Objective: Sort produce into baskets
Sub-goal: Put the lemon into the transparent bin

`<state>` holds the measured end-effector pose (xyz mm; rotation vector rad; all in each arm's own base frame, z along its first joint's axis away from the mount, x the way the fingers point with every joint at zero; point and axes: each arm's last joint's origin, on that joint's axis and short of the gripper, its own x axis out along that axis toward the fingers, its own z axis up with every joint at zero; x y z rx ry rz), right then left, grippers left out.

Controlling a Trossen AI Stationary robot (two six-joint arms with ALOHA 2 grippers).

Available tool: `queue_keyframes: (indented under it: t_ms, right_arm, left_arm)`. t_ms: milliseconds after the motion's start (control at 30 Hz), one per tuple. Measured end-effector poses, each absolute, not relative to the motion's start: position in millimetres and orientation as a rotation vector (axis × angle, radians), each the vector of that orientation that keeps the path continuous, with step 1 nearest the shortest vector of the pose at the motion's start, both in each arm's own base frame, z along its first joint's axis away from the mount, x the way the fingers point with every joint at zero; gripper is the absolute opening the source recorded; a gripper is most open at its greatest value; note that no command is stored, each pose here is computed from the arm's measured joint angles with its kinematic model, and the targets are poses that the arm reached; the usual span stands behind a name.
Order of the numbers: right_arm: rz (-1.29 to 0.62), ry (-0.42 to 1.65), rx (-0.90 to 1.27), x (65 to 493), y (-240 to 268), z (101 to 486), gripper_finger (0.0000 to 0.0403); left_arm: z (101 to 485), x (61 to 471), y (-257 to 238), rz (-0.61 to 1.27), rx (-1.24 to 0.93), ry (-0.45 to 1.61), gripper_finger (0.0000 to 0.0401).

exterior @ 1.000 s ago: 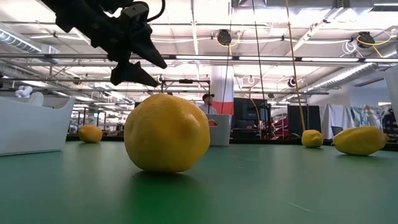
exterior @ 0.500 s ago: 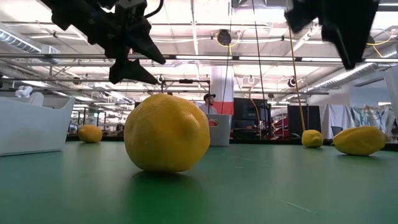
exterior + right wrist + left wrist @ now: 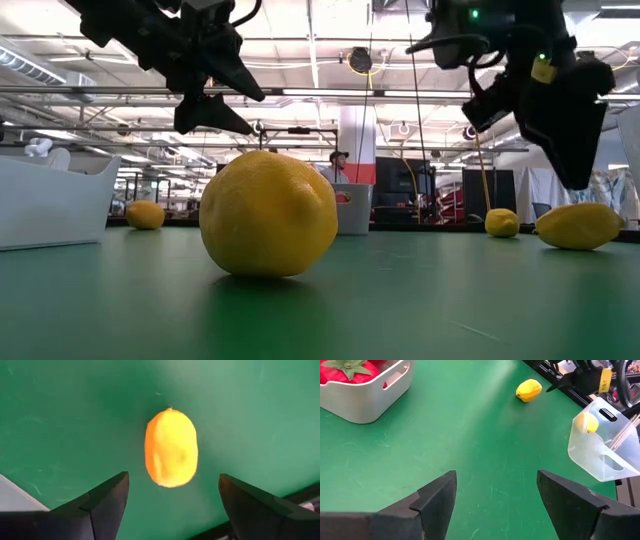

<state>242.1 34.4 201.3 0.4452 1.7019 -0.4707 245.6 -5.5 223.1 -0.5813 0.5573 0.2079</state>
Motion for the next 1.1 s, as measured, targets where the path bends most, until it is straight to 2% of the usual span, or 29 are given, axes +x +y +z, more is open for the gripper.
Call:
queue_keyframes:
  t_ms: [433, 767, 900, 1100]
  right_arm:
    - [-0.404, 1.667, 0.457, 235.0, 23.9, 164.6, 0.0298]
    - [-0.379, 1.657, 0.437, 233.6, 23.8, 158.9, 0.0293]
    - [-0.373, 1.656, 0.432, 233.7, 23.8, 158.9, 0.0265]
    - [-0.401, 1.649, 0.456, 234.0, 23.8, 159.1, 0.0197]
  left_arm:
    - [223.1, 245.6, -5.4, 0.209, -0.584, 0.557, 0.0283]
    - [223.1, 245.6, -5.4, 0.209, -0.583, 0.557, 0.0283]
    - [223.1, 245.6, -5.4, 0.209, -0.583, 0.557, 0.0283]
    - [223.1, 245.6, -5.4, 0.208, -0.581, 0.557, 0.0283]
